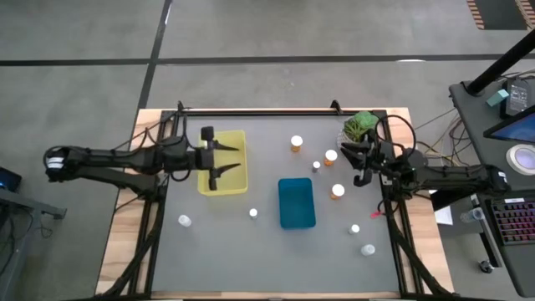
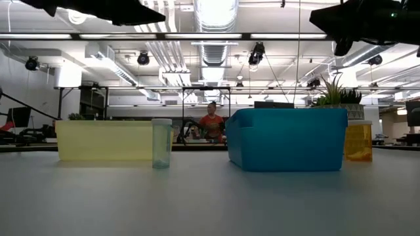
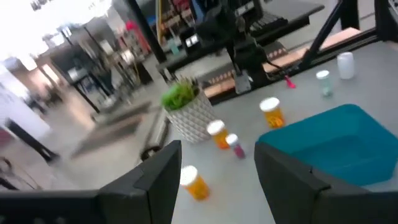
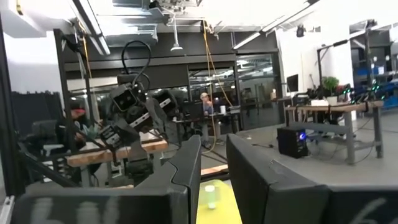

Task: Pick and place medicine bottles into bin by pill shape (circle, oval)
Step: Put the blue capsule bottle into the blue bin

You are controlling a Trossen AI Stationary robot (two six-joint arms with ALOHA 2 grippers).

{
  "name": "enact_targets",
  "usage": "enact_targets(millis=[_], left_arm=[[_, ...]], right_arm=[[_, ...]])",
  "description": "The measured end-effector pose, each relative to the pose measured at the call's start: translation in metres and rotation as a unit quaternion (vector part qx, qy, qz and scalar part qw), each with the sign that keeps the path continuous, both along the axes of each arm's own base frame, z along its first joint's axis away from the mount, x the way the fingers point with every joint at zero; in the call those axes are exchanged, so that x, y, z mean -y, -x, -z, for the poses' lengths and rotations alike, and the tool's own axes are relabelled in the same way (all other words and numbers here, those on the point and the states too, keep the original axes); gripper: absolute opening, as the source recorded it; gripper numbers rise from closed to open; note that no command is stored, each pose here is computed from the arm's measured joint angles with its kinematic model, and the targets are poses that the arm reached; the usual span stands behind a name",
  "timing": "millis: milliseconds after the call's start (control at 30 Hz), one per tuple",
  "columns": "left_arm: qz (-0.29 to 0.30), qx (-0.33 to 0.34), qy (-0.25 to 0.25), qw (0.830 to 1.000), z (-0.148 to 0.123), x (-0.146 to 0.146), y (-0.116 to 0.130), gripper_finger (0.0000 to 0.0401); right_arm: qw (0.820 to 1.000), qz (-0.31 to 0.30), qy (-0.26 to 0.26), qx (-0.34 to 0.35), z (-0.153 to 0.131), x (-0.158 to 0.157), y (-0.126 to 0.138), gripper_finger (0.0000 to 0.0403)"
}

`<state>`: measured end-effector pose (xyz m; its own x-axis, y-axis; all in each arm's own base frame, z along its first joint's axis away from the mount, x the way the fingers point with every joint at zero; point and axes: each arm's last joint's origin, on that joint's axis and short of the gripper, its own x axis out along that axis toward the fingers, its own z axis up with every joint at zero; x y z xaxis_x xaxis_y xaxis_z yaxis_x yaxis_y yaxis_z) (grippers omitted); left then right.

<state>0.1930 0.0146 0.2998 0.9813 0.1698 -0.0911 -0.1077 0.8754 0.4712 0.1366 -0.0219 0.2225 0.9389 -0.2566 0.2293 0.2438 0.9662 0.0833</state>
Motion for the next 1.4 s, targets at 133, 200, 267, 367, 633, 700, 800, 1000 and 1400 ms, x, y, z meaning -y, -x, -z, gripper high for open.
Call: enact_targets(millis=[133,200,267,367,633,700,800,1000,1400], left_arm=[[-0.001,0.014,-0.029,0.999,0.003,0.000,0.005,0.0187],[-0.016,0.020,-0.042,0.999,0.006,-0.001,0.007,0.0187],[-0.040,0.026,-0.046,0.998,0.010,-0.002,0.009,0.0187],[-0.067,0.015,-0.047,0.997,0.018,-0.003,0.011,0.0187],[-0.077,0.046,-0.058,0.994,0.022,-0.004,0.016,0.0187],[-0.077,0.055,-0.059,0.994,0.019,-0.003,0.018,0.0187],[-0.078,0.059,-0.058,0.993,0.018,-0.003,0.020,0.0187],[-0.086,0.053,-0.060,0.993,0.019,-0.004,0.021,0.0187],[-0.090,0.035,-0.069,0.993,0.023,-0.004,0.017,0.0187]], right_arm=[[1.000,-0.003,-0.013,-0.005,-0.008,0.001,-0.008,0.0068],[1.000,-0.003,-0.014,-0.005,-0.014,0.002,-0.012,0.0068],[1.000,-0.004,-0.017,-0.006,-0.021,0.002,-0.017,0.0068],[1.000,-0.006,-0.029,-0.009,-0.033,0.003,-0.026,0.0068],[0.988,-0.007,-0.101,-0.115,-0.068,0.008,-0.060,0.0068],[0.982,0.001,-0.125,-0.139,-0.079,0.010,-0.069,0.0068],[0.968,0.032,-0.162,-0.190,-0.091,0.013,-0.082,0.0068],[0.932,0.061,-0.220,-0.282,-0.108,0.017,-0.108,0.0068],[0.826,0.097,-0.335,-0.443,-0.110,0.043,-0.151,0.0068]])
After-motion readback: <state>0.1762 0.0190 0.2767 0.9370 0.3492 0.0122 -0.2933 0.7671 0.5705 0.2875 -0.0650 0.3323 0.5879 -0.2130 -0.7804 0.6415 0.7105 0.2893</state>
